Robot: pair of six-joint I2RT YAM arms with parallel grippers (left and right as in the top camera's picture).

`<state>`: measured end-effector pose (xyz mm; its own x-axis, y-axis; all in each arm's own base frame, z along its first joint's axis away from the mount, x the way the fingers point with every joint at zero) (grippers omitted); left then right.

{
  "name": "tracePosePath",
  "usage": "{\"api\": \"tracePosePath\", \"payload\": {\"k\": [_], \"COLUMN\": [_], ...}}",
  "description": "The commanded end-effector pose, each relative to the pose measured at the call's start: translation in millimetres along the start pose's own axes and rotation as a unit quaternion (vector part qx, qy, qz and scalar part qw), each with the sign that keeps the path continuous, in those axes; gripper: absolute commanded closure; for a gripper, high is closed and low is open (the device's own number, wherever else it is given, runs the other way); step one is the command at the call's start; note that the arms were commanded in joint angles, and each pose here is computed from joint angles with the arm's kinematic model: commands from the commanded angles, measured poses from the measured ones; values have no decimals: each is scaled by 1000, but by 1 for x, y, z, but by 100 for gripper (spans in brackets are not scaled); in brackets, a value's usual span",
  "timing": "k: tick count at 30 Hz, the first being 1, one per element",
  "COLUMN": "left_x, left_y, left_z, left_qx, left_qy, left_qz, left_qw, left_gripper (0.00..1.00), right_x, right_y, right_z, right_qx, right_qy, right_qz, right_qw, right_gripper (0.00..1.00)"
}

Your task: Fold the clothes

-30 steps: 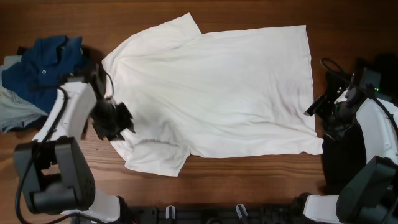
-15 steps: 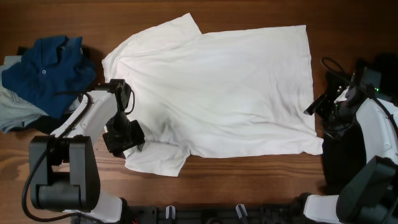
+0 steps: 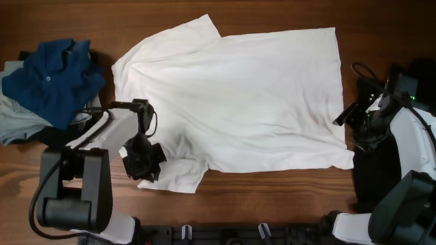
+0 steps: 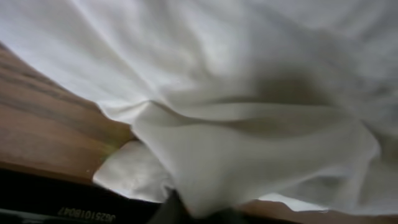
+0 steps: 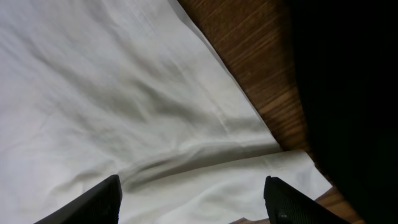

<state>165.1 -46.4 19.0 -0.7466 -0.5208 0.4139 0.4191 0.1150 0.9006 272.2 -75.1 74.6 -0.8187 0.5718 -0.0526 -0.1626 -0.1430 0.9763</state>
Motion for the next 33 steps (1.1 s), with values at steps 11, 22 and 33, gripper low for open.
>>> {"api": "tracePosePath", "payload": {"k": [11,22,33], "left_x": [3,37,26], "left_y": [40,19,-31], "left_z": [-13,-42,-28], "left_qx": [77,75,33], "left_qy": [5,-63,28], "left_qz": [-18,-19,-71], "left_qw": [997,995,997], "left_gripper": [96,51,32], "right_x": [4,4,4], "right_y": [-3,-3,-3], "right_z": [0,0,0], "right_qx": [-2,-2,-2], "right_qy": [1,1,1], "right_qz": [10,11,11], "right_qw": [1000,1000,1000], "right_gripper": [26,25,25]}}
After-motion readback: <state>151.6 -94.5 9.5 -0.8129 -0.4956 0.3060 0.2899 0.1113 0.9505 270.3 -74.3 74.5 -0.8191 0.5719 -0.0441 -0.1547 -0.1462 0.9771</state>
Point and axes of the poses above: each gripper's point midway between its finger pads, its own y axis back along the fingers, its own z axis along the line the jaws close on, x = y × z, the point moved 1 cm from there along y, back along the fingers, and after that the axes turned 8 degrees about y, right-handed, at the moved point
